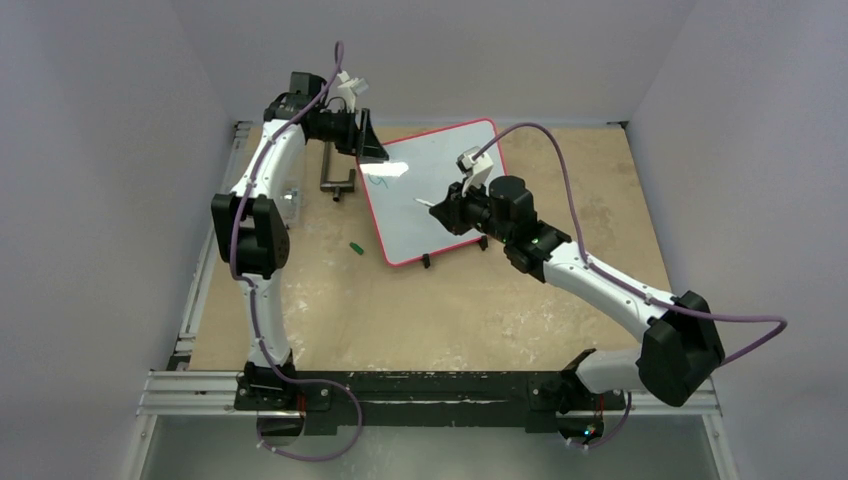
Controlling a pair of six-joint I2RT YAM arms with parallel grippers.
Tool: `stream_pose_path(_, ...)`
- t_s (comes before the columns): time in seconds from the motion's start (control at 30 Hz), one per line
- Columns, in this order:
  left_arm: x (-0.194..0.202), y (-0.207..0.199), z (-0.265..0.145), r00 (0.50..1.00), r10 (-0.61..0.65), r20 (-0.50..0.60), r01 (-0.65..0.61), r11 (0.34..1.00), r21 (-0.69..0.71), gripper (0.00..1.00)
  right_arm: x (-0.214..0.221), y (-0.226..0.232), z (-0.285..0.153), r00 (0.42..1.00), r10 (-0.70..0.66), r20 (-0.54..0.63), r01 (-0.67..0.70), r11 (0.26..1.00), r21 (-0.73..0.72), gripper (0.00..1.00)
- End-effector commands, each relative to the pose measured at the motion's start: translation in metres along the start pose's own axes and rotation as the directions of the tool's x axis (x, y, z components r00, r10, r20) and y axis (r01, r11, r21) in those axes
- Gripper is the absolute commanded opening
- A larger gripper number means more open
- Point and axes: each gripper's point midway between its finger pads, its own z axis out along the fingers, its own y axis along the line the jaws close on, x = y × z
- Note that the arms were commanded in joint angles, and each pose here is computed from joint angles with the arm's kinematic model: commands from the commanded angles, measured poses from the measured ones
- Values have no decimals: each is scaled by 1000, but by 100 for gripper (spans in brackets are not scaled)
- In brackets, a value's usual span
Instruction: Write a sentence on the whiteboard
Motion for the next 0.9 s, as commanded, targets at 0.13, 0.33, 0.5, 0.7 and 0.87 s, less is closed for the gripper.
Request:
stream_pose_path(0.13, -34, -6, 3, 996, 22, 85, -38, 981, 190, 51, -49, 14, 7, 995, -27, 94, 32, 998, -49, 0)
stream_pose_path(0.33, -32, 7, 5, 996, 22, 90, -37, 984, 174, 45, -46, 14, 16, 997, -24, 70, 28, 998, -56, 0)
stream_pose_path(0.5, -37, 11, 12, 993, 11, 118, -36, 978, 206, 54, -48, 17, 20, 998, -25, 63, 29, 997, -73, 0)
stream_pose_path(0.7, -43, 14, 17, 991, -9, 135, -23, 972, 233, 53, -47, 17, 21, 998, -23, 56, 27, 997, -72, 0)
stream_pose_path(0.87, -40, 20, 25, 992, -23, 123, -7, 970, 241, 50, -47, 18, 22, 998, -19, 53, 23, 997, -78, 0)
